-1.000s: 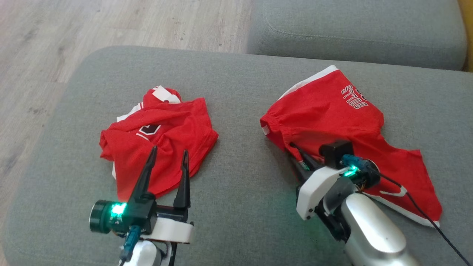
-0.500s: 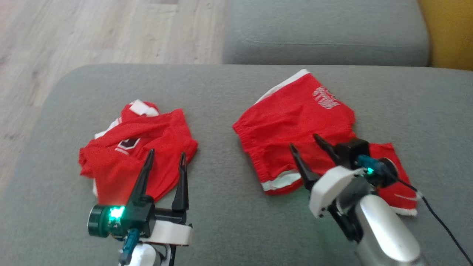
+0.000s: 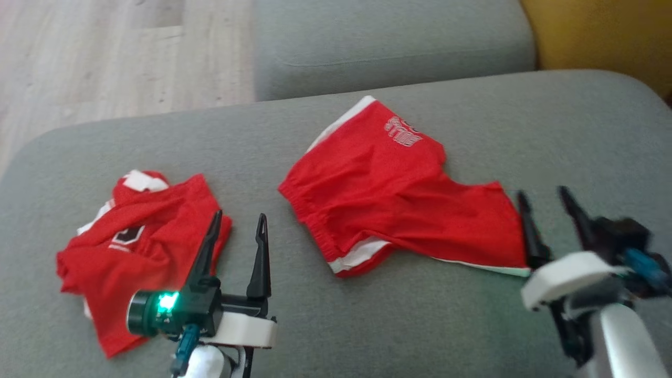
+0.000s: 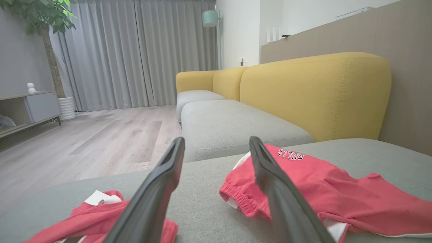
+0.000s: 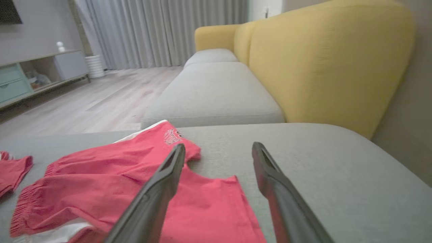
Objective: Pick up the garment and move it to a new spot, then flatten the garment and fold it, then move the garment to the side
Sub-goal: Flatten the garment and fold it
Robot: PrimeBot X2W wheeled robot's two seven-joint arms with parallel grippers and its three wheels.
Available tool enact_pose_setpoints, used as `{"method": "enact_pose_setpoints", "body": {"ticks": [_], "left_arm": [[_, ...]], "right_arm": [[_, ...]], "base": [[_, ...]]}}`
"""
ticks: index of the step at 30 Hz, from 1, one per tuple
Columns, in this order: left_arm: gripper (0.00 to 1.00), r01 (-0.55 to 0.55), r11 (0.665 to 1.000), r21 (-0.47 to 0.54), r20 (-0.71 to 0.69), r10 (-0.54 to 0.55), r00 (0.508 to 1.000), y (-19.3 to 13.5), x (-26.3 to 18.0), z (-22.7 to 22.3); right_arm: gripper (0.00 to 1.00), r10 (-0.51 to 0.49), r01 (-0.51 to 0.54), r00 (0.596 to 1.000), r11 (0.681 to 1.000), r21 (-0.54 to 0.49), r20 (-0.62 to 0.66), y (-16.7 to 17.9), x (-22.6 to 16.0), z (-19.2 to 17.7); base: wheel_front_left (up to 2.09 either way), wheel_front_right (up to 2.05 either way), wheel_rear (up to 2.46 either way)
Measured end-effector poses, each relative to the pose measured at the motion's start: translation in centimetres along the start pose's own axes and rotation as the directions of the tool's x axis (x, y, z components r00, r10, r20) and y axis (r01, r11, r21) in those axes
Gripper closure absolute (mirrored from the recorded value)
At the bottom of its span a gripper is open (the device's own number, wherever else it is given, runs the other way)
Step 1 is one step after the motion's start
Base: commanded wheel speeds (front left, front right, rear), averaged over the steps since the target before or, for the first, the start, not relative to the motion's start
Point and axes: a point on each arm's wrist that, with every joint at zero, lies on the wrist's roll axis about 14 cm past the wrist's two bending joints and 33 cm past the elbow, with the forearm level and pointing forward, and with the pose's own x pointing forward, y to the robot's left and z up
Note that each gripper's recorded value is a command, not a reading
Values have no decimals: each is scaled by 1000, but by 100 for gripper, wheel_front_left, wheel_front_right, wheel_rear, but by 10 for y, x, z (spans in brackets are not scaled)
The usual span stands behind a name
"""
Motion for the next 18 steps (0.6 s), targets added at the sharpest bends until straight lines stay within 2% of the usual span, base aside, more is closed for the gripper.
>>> {"method": "enact_pose_setpoints", "body": {"ticks": [7,16,18], "left_arm": [[0,69,997,-30,-25,-70,997,-25,10,-10],[0,128,991,-50,-74,-131,989,-40,14,-28],[0,184,981,-56,-136,-190,972,-52,13,-46]], "right_arm": [[0,-161,157,985,985,74,54,-48,-39,-17],[0,-210,202,976,973,113,62,-58,-51,-30],[0,-213,205,975,972,115,60,-59,-48,-30]], "base": [[0,0,0],[0,0,0],[0,0,0]]}}
